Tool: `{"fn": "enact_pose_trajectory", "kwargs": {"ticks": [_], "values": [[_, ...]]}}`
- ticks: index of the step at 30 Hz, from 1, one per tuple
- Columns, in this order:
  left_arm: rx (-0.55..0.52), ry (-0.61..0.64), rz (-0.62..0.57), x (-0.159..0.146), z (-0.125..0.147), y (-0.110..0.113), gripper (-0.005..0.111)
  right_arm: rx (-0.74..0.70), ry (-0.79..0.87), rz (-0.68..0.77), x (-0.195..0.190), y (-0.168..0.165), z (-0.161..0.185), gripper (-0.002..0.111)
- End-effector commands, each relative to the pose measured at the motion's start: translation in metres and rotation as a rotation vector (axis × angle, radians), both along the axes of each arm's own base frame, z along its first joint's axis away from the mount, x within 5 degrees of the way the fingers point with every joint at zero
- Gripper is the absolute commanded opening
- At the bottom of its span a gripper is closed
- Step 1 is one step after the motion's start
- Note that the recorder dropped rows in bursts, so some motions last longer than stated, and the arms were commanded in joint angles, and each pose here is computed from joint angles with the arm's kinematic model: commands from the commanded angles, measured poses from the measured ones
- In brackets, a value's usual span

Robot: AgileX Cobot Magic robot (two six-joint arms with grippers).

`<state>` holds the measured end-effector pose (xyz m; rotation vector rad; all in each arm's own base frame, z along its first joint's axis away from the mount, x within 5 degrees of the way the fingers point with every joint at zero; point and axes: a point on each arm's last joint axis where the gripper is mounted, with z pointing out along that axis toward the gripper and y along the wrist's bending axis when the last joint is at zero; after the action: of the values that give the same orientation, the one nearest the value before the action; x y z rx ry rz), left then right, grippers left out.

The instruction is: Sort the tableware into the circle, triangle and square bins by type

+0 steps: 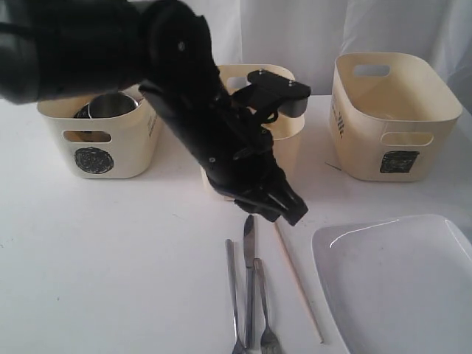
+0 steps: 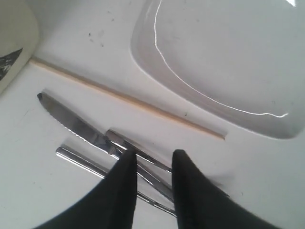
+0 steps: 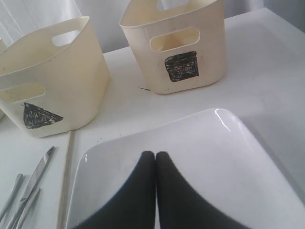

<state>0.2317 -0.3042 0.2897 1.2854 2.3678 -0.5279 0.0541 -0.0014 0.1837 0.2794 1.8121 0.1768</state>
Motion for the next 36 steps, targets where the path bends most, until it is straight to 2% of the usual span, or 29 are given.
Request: {"fn": "enact_pose_trajectory", "kwargs": {"ticks": [1, 6, 12, 22, 36], "values": [[-0.062, -0.043, 0.101, -0.008, -0.016, 0.013, 0.032, 0.004, -0.002, -0.001, 0.000, 0.000, -0.001, 0.000], [-0.037, -0.018, 0.213, -0.007, -0.039, 0.032, 0.034, 0.004, -0.002, -0.001, 0.000, 0.000, -0.001, 0.000], [-0.013, 0.054, 0.319, -0.010, -0.056, 0.041, 0.056, 0.004, -0.002, -0.001, 0.000, 0.000, -0.001, 0.000], [0.001, 0.137, 0.443, -0.008, -0.071, 0.040, 0.056, 0.004, -0.002, -0.001, 0.000, 0.000, -0.001, 0.000], [0.066, 0.215, 0.517, -0.003, -0.102, 0.035, 0.056, 0.004, -0.002, -0.001, 0.000, 0.000, -0.001, 0.000]]}}
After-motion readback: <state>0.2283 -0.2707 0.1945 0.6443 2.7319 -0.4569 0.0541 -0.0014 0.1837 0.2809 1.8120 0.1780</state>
